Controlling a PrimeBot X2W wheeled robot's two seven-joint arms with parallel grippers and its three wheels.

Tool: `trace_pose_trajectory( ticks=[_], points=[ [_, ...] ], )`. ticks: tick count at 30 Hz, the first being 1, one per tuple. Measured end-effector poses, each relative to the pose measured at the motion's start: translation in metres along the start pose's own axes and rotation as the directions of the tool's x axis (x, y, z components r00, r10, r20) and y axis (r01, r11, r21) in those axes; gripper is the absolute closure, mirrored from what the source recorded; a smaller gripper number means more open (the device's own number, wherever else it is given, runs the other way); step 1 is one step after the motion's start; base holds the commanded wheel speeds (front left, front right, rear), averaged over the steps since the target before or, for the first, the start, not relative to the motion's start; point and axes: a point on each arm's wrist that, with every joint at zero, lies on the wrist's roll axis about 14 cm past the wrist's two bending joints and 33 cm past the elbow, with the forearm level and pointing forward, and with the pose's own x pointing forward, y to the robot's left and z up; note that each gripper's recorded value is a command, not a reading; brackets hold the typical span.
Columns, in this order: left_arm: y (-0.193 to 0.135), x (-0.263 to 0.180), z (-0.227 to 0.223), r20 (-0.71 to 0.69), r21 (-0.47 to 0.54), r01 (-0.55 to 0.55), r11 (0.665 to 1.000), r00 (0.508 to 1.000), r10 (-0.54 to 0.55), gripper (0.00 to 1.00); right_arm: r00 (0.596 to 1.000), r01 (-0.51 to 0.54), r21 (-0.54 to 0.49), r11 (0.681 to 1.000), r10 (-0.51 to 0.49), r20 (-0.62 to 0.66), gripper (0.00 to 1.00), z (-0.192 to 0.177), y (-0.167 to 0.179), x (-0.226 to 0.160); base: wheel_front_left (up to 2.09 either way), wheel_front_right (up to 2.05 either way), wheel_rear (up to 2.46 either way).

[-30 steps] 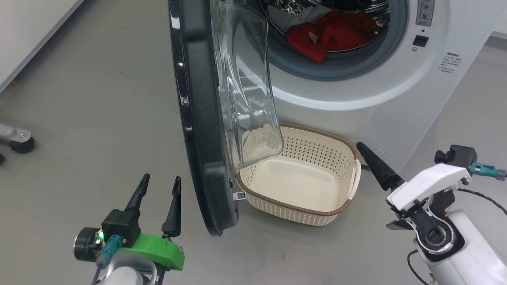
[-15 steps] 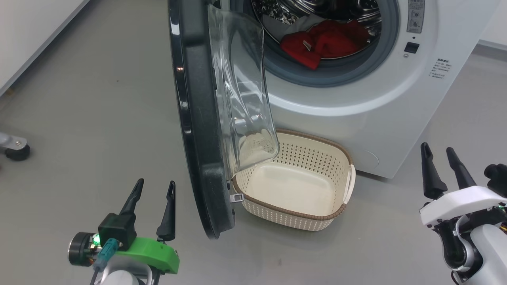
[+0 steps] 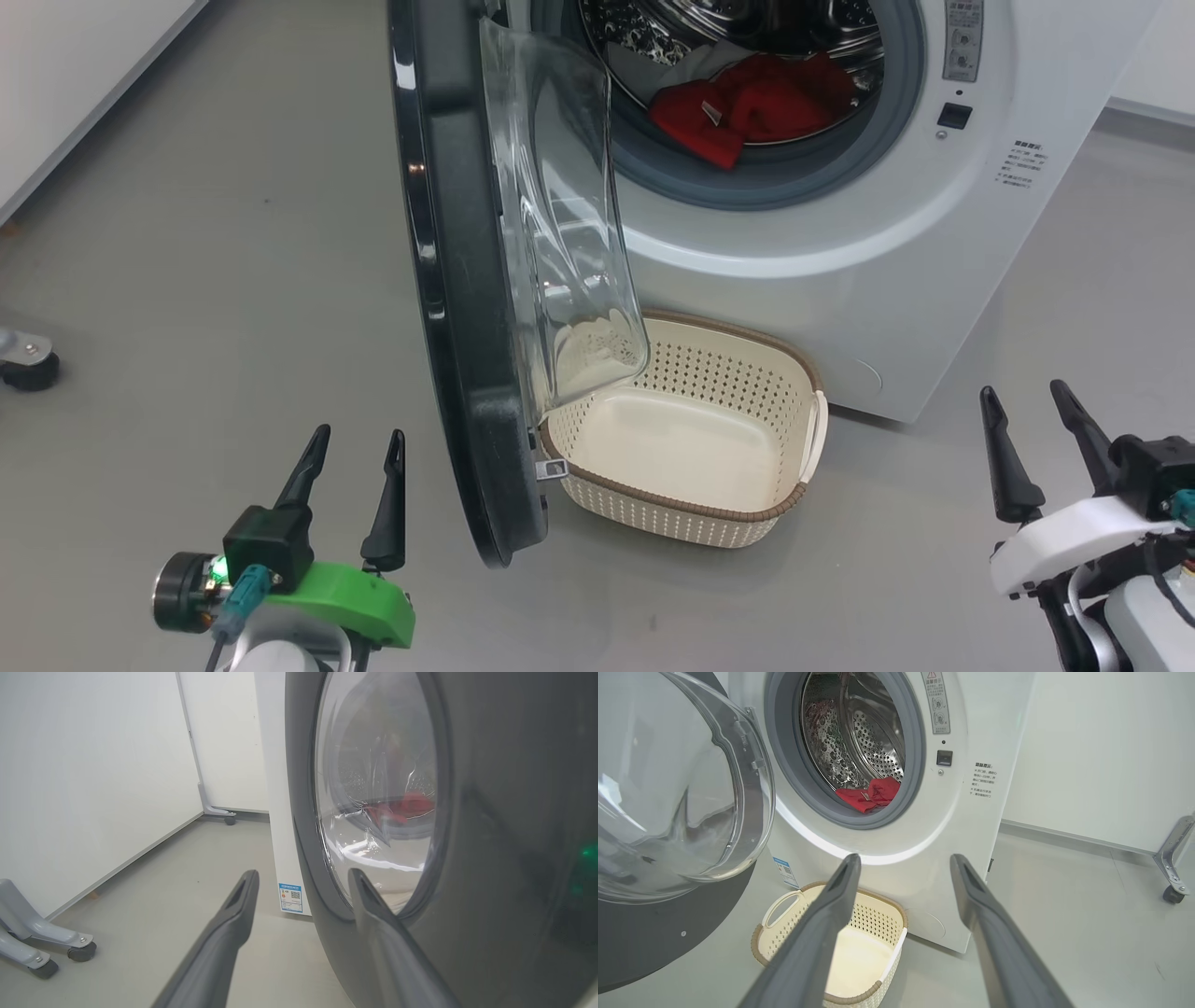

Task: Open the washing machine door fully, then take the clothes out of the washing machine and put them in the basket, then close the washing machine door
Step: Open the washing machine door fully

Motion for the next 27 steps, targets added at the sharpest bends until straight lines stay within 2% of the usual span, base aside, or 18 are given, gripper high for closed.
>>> trace_pose_trajectory(
  ticks=[4, 12, 27],
  points=[
    [0.000, 0.000, 0.001, 0.003, 0.001, 0.000, 1.000, 1.000, 0.000, 0.00, 1.000, 0.014, -0.007, 1.000, -0.014, -0.013, 0.00, -0.008, 0.002, -0.008, 0.00, 0.00, 0.00],
    [0.001, 0.001, -0.001, -0.001, 0.004, 0.000, 1.000, 1.000, 0.000, 0.00, 0.999, 0.027, -0.001, 1.000, -0.027, 0.046, 0.00, 0.003, 0.010, -0.011, 0.00, 0.00, 0.00],
    [0.000, 0.002, -0.003, -0.009, 0.004, 0.006, 1.000, 1.000, -0.006, 0.00, 0.996, 0.083, 0.003, 0.997, -0.083, 0.041, 0.00, -0.011, 0.016, -0.030, 0.00, 0.00, 0.00]
  ],
)
